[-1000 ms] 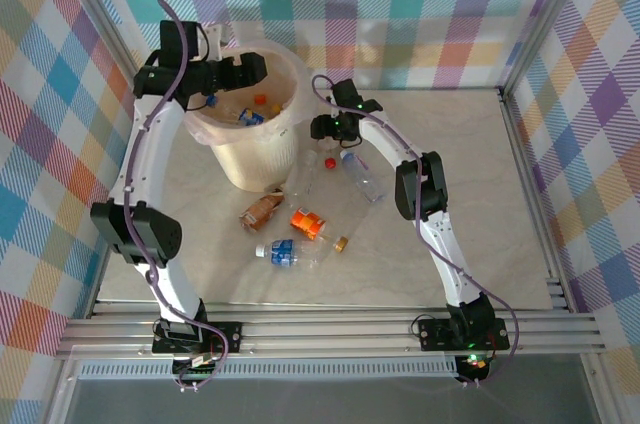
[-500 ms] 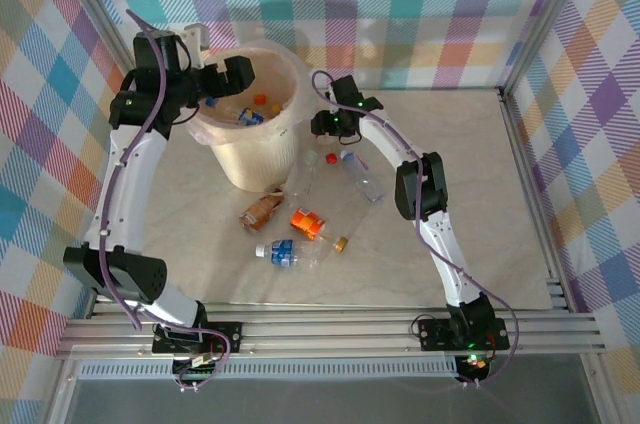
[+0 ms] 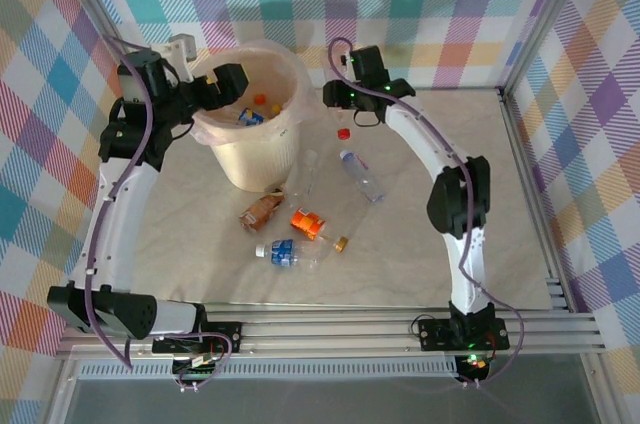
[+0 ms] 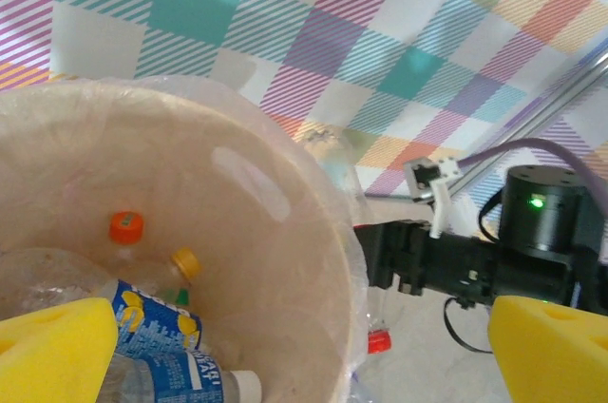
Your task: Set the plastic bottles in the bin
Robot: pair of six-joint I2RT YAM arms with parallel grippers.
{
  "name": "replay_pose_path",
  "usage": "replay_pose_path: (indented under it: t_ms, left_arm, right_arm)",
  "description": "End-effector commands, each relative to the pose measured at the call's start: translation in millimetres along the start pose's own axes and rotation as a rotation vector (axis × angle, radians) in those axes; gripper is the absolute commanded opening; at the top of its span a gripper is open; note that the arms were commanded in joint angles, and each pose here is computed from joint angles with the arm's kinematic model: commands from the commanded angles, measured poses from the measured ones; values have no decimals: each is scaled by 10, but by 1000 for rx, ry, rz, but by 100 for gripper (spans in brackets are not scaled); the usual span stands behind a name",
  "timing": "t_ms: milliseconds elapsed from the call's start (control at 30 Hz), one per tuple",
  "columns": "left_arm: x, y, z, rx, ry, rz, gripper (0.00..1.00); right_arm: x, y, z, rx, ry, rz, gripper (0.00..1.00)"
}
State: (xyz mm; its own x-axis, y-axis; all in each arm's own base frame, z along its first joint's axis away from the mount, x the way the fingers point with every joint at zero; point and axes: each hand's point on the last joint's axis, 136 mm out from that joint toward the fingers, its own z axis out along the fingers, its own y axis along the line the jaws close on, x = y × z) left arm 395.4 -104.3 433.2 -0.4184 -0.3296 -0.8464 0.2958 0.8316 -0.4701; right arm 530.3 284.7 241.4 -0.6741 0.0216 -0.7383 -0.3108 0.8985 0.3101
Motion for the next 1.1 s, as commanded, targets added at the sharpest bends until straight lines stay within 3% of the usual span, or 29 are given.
replay_pose_path:
  t_ms: [0,267,567,767,1067]
  left_arm:
    - [-68,-271,-84,86,-49,7,100]
    - [267,-793,18,188,-7,41,100]
    - [682,-1473,330,367,60,-7,95]
    - [954,-1796,558,479,144,-46,94]
    - [1205,-2191,733,582,214,-21,96]
  right_arm:
    - [-67,34,-257,0,-79,-25,52]
    - [104,54,-1069,-34,-175,-36,51]
    - [392,250,-1901,-200,-304,-93,50]
    - [559,393,-2262,-316,-373,-134,51]
    - [682,632,-2475,-486,-404,-159,51]
